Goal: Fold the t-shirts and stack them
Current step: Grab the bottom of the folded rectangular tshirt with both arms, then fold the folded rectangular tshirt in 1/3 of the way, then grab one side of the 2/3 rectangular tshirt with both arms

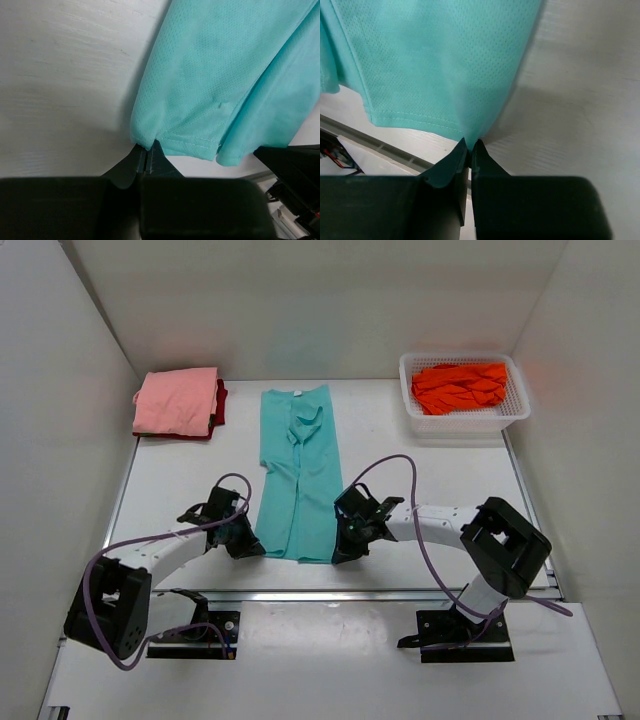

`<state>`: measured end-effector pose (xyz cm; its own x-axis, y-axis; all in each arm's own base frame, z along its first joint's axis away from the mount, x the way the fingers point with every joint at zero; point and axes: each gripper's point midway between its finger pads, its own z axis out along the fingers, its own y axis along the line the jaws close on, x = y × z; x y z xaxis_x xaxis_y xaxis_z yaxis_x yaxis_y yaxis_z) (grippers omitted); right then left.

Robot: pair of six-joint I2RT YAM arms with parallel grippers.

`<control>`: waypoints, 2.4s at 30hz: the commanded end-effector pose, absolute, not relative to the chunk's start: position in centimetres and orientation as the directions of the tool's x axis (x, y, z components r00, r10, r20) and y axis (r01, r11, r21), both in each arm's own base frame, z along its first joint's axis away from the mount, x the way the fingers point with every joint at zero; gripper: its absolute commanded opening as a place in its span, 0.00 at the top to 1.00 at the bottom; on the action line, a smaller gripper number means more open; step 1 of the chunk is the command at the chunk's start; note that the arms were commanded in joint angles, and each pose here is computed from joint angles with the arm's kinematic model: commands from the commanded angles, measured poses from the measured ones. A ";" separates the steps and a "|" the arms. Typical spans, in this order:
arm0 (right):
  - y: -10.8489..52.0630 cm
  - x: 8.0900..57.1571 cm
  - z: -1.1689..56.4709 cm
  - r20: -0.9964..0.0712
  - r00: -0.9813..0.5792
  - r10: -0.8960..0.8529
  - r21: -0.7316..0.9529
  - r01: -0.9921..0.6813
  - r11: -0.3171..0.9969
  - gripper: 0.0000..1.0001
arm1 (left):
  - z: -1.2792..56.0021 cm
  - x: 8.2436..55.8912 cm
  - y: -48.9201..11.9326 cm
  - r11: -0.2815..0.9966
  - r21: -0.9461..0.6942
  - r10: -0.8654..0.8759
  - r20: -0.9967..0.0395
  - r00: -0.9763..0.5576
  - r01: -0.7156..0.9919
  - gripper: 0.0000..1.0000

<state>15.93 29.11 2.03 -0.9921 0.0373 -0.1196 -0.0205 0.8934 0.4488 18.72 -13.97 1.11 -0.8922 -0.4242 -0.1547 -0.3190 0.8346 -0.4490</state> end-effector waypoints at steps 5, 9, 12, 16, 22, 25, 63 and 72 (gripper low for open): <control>28.1 13.4 2.9 -0.120 -0.989 -0.089 0.438 -0.133 0.889 1.00 | 1.4 14.8 -14.2 0.875 -0.408 -0.332 -0.109 -0.937 -0.263 1.00; 28.1 11.2 4.0 -0.111 -0.983 -0.148 0.478 -0.184 0.859 1.00 | 1.9 11.8 -15.0 0.864 -0.439 -0.304 -0.068 -0.950 -0.245 1.00; 28.0 9.9 4.4 -0.092 -0.976 -0.197 0.497 -0.216 0.840 0.99 | 2.2 10.2 -15.5 0.834 -0.484 -0.315 -0.024 -0.949 -0.264 1.00; 28.2 9.9 5.5 -0.095 -0.967 -0.237 0.535 -0.251 0.807 1.00 | 3.9 10.6 -16.4 0.807 -0.530 -0.309 -0.005 -0.951 -0.259 1.00; 28.7 15.3 9.4 -0.179 -0.961 -0.212 0.555 -0.277 0.784 1.00 | 7.9 15.7 -17.2 0.813 -0.543 -0.285 -0.056 -0.957 -0.210 1.00; 28.4 18.6 10.5 -0.202 -0.962 -0.181 0.560 -0.266 0.785 1.00 | 9.5 19.4 -17.1 0.781 -0.578 -0.344 -0.082 -0.935 -0.237 1.00; 24.6 36.9 10.1 -0.414 -0.904 0.108 0.460 -0.106 0.881 0.42 | 7.8 34.4 -14.0 0.745 -0.568 -0.531 -0.188 -0.826 -0.350 0.38; 25.9 30.4 4.8 -0.308 -0.946 0.105 0.451 -0.048 0.891 0.49 | 2.5 26.6 -13.3 0.774 -0.454 -0.581 -0.234 -0.780 -0.440 0.41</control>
<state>28.74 25.03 3.92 -0.9685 0.0415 -0.2457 -0.0672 0.9061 0.4178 24.43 -13.92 1.89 -0.8385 -0.5324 -0.1161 -0.4363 0.7835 -0.4425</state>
